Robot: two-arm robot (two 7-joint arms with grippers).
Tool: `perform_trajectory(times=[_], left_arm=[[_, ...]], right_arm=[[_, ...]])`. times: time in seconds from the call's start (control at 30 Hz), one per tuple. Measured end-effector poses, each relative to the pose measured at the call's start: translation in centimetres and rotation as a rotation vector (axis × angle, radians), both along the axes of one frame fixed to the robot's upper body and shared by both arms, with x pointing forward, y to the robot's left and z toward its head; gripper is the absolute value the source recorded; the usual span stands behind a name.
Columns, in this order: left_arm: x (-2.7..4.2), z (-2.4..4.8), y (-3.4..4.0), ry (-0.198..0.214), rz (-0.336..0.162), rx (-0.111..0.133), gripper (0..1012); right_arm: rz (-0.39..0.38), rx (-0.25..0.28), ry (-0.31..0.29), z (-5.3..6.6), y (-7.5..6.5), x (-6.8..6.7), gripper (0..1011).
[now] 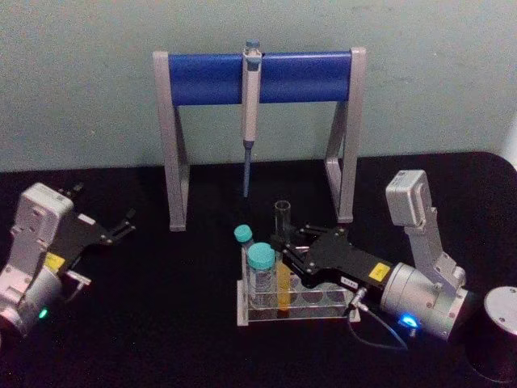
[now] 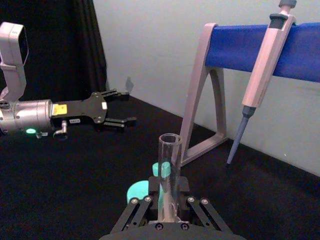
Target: Pick up the test tube from the test tube rack, shake it, then place it back into the test tube rack.
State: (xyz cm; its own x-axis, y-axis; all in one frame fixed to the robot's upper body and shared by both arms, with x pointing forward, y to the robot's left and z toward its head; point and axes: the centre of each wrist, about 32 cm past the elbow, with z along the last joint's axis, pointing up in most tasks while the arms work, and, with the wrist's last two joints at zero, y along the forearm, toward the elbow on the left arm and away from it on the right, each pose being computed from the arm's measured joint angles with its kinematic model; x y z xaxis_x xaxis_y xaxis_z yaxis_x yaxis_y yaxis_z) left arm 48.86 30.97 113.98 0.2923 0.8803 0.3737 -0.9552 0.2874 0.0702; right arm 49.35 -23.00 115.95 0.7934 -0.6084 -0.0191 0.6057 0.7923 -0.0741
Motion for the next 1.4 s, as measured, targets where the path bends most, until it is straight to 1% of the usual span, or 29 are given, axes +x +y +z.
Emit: perform_trajectory(times=[0.23,0.7,0.73,0.77,0.8,0.97,1.03,1.1,1.17,1.2,1.23,1.27,1.37,1.4], left_arm=[[0.0,0.0,0.0,0.0,0.0,0.0,1001],[0.0,0.0,0.0,0.0,0.0,0.0,1001],[0.0,0.0,0.0,0.0,0.0,0.0,1001],[0.0,0.0,0.0,0.0,0.0,0.0,1001],[0.0,0.0,0.0,0.0,0.0,0.0,1001],[0.0,0.0,0.0,0.0,0.0,0.0,1001],[0.0,0.0,0.0,0.0,0.0,0.0,1001],[0.0,0.0,0.0,0.0,0.0,0.0,1001],[0.0,0.0,0.0,0.0,0.0,0.0,1001],[0.0,0.0,0.0,0.0,0.0,0.0,1001],[0.0,0.0,0.0,0.0,0.0,0.0,1001],[0.0,0.0,0.0,0.0,0.0,0.0,1001],[0.0,0.0,0.0,0.0,0.0,0.0,1001],[0.0,0.0,0.0,0.0,0.0,0.0,1001]], right_arm=[[-0.004,-0.004,0.008,-0.21,-0.04,-0.04,229],[-0.013,-0.008,0.004,-0.2,-0.02,-0.07,230],[-0.013,-0.009,0.004,-0.2,-0.03,-0.07,261],[-0.012,-0.009,0.005,-0.21,-0.03,-0.07,261],[-0.012,-0.009,0.005,-0.2,-0.03,-0.07,310],[-0.012,-0.009,0.005,-0.19,-0.05,-0.06,446],[-0.011,-0.009,0.005,-0.18,-0.05,-0.05,531],[-0.011,-0.009,0.005,-0.18,-0.05,-0.05,571],[-0.011,-0.009,0.005,-0.18,-0.05,-0.05,650],[-0.011,-0.009,0.005,-0.18,-0.05,-0.05,669],[-0.011,-0.008,0.006,-0.18,-0.05,-0.05,730],[-0.011,-0.008,0.006,-0.18,-0.05,-0.05,742],[-0.011,-0.008,0.006,-0.18,-0.05,-0.05,826],[-0.011,-0.008,0.006,-0.18,-0.05,-0.05,875]])
